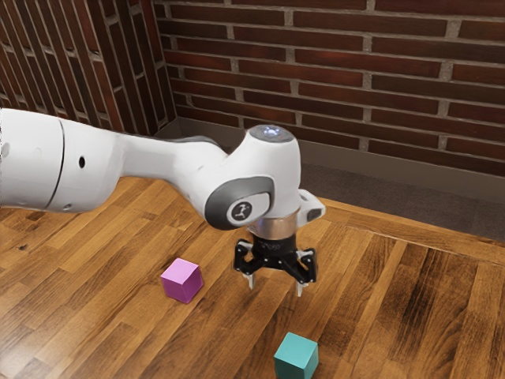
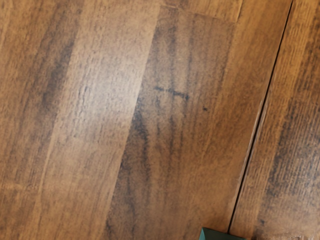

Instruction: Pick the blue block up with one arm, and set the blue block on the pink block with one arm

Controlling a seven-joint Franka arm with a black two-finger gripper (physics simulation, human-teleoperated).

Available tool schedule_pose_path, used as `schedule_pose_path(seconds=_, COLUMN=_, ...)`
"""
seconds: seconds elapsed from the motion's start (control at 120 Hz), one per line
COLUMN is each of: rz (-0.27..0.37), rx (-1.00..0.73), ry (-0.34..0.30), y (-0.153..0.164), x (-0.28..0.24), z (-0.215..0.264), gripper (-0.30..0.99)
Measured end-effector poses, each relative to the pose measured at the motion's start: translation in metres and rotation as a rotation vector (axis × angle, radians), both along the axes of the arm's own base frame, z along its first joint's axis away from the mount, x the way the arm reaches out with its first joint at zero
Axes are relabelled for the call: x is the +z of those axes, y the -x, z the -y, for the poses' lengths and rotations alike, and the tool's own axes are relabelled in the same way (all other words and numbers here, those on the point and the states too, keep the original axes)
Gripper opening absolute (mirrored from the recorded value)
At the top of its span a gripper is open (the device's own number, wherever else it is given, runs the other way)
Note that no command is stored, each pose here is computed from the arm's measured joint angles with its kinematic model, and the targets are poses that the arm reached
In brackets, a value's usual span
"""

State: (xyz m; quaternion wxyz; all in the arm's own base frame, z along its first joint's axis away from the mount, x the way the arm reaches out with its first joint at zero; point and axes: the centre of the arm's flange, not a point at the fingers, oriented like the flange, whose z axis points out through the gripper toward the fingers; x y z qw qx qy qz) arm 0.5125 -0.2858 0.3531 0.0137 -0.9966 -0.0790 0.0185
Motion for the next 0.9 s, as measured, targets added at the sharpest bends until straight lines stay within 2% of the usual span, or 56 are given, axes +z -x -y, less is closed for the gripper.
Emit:
schedule_pose_path(seconds=0.042, rz=0.005, rx=-0.081, ry=0.027, y=0.034, x=-0.002, z=-0.011, gripper=0.69)
schedule_pose_path(seconds=0.092, rz=0.061, rx=-0.197, ry=0.053, y=0.081, x=0.019, z=-0.020, gripper=0.69)
schedule_pose_path(seconds=0.15, rz=0.108, rx=-0.313, ry=0.066, y=0.101, x=0.024, z=-0.016, gripper=0.69)
schedule_pose_path(seconds=0.242, rz=0.124, rx=-0.425, ry=0.077, y=0.081, x=0.005, z=-0.004, gripper=0.69)
schedule_pose_path(seconds=0.308, rz=0.133, rx=-0.485, ry=0.103, y=0.050, x=-0.010, z=0.018, gripper=0.69)
schedule_pose_path(seconds=0.367, rz=0.144, rx=-0.533, ry=0.132, y=0.039, x=-0.015, z=0.034, gripper=0.69)
schedule_pose_path(seconds=0.533, rz=0.147, rx=-0.545, ry=0.198, y=0.033, x=-0.023, z=0.038, gripper=0.69)
schedule_pose_path(seconds=0.733, rz=0.097, rx=-0.501, ry=0.201, y=0.034, x=-0.053, z=0.020, gripper=0.69)
schedule_pose_path(seconds=0.9, rz=0.090, rx=-0.494, ry=0.204, y=0.032, x=-0.059, z=0.018, gripper=0.69)
